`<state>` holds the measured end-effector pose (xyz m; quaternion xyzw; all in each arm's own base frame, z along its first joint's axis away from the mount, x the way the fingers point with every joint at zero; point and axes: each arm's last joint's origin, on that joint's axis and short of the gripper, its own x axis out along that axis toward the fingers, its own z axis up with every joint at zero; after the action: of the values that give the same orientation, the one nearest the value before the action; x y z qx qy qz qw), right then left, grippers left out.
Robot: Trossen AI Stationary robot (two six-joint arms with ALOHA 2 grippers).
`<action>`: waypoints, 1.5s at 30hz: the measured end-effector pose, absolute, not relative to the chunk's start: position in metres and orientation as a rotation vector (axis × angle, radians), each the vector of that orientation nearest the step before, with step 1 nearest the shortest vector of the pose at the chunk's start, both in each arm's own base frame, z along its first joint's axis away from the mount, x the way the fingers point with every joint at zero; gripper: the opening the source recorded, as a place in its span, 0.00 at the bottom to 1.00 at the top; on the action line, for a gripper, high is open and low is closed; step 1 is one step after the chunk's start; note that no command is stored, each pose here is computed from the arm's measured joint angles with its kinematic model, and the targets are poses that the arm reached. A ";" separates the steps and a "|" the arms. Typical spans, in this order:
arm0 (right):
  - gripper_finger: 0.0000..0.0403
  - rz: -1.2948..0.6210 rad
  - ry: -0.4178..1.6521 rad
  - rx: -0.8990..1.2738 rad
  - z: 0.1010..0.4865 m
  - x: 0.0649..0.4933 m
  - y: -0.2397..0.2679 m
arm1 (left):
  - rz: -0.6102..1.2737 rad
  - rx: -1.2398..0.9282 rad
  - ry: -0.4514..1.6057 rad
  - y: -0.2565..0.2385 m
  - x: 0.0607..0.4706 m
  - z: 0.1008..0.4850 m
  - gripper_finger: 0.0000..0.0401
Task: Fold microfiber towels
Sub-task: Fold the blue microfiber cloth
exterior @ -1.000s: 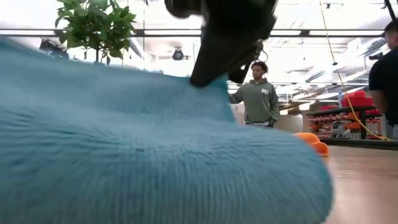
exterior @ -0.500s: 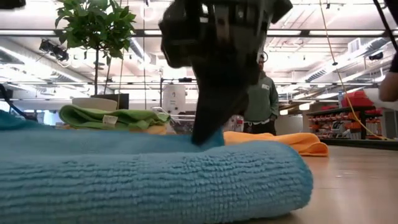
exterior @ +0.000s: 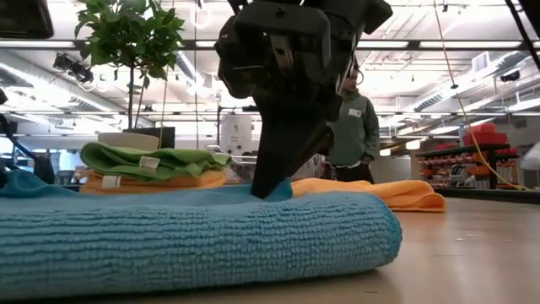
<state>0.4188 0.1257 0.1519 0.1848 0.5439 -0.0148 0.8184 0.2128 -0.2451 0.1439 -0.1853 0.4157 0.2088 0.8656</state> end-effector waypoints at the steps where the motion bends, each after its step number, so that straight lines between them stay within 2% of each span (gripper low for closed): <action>1: 0.01 -0.040 1.159 0.389 0.151 0.419 0.125 | 0.440 -0.389 0.870 -0.244 0.214 0.144 0.02; 4: 0.01 -0.053 1.157 0.394 0.151 0.419 0.124 | 0.451 -0.394 0.869 -0.242 0.217 0.144 0.03; 7: 0.01 -0.074 1.157 0.390 0.148 0.418 0.122 | 0.449 -0.389 0.870 -0.242 0.216 0.144 0.09; 14: 0.01 -0.093 1.173 0.400 0.143 0.416 0.119 | 0.468 -0.404 0.886 -0.237 0.195 0.168 0.36; 17: 0.01 -0.091 1.168 0.401 0.143 0.416 0.119 | 0.428 -0.447 0.781 -0.239 0.191 0.185 0.48; 19: 0.01 -0.090 1.165 0.402 0.143 0.416 0.119 | 0.356 -0.430 0.685 -0.246 0.195 0.193 0.53; 21: 0.01 -0.089 1.163 0.402 0.143 0.416 0.119 | 0.325 -0.387 0.674 -0.248 0.204 0.189 0.55; 23: 0.01 -0.092 1.162 0.401 0.143 0.417 0.119 | 0.316 -0.368 0.740 -0.247 0.217 0.175 0.52; 25: 0.01 -0.093 1.155 0.400 0.143 0.417 0.119 | 0.327 -0.318 0.794 -0.242 0.227 0.162 0.45; 29: 0.01 -0.091 1.150 0.401 0.144 0.417 0.119 | 0.388 -0.280 0.775 -0.231 0.238 0.155 0.24; 32: 0.01 -0.093 1.150 0.403 0.144 0.417 0.119 | 0.364 -0.243 0.813 -0.226 0.243 0.155 0.06; 33: 0.01 -0.096 1.151 0.408 0.144 0.417 0.119 | 0.352 -0.240 0.832 -0.225 0.245 0.154 0.03; 38: 0.01 -0.106 1.149 0.420 0.144 0.418 0.116 | 0.299 -0.212 0.838 -0.224 0.243 0.146 0.02; 45: 0.02 -0.123 1.139 0.400 0.144 0.419 0.115 | 0.333 -0.279 0.861 -0.208 0.227 0.117 0.01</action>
<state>0.4185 0.1153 0.1437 0.1878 0.5351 -0.0579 0.8216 0.2269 -0.2084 0.1172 -0.1340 0.4140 0.1602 0.8860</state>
